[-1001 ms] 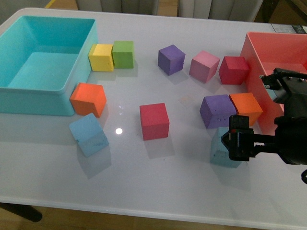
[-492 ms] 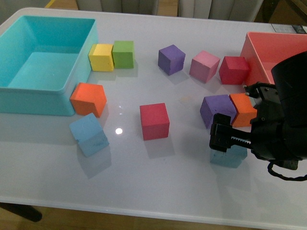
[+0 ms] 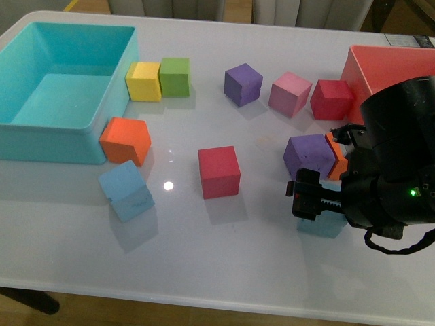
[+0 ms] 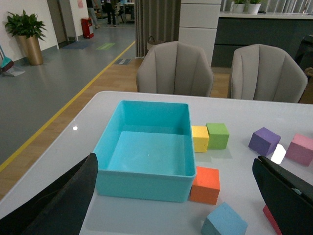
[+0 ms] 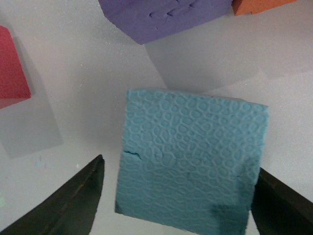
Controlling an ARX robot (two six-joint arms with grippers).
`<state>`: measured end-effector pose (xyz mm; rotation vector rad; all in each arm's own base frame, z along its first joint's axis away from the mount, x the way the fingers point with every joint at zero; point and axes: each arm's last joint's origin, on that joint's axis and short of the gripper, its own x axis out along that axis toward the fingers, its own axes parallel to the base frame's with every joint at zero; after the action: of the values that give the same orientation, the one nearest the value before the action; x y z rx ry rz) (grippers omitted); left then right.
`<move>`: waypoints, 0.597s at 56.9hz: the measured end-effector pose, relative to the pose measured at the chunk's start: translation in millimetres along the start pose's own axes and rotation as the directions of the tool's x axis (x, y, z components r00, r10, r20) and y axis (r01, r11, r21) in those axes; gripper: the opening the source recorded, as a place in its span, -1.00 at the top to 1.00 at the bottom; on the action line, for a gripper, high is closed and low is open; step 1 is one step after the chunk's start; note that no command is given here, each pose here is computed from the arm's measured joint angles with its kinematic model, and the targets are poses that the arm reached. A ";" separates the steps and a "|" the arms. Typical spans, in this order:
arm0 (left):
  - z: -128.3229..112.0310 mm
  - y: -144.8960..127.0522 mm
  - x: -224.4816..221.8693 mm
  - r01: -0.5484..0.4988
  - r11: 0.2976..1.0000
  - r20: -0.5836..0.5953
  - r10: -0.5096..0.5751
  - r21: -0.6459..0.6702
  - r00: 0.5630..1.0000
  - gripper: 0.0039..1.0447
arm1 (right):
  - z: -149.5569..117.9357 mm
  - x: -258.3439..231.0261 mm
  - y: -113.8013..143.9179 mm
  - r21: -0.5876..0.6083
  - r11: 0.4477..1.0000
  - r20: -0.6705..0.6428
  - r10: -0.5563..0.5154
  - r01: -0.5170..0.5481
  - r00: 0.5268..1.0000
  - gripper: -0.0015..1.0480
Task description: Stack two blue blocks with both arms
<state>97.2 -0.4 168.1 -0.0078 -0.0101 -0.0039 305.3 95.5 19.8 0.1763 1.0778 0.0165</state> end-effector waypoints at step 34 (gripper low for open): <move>0.0 0.0 0.0 0.000 1.000 0.000 0.000 0.000 1.000 -0.84 | 70.6 -69.4 44.9 -0.045 0.978 0.190 0.209 -0.204 0.959 0.35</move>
<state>97.2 -0.4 168.1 -0.0078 -0.0101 -0.0039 337.5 123.3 119.8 0.2621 0.8607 0.1972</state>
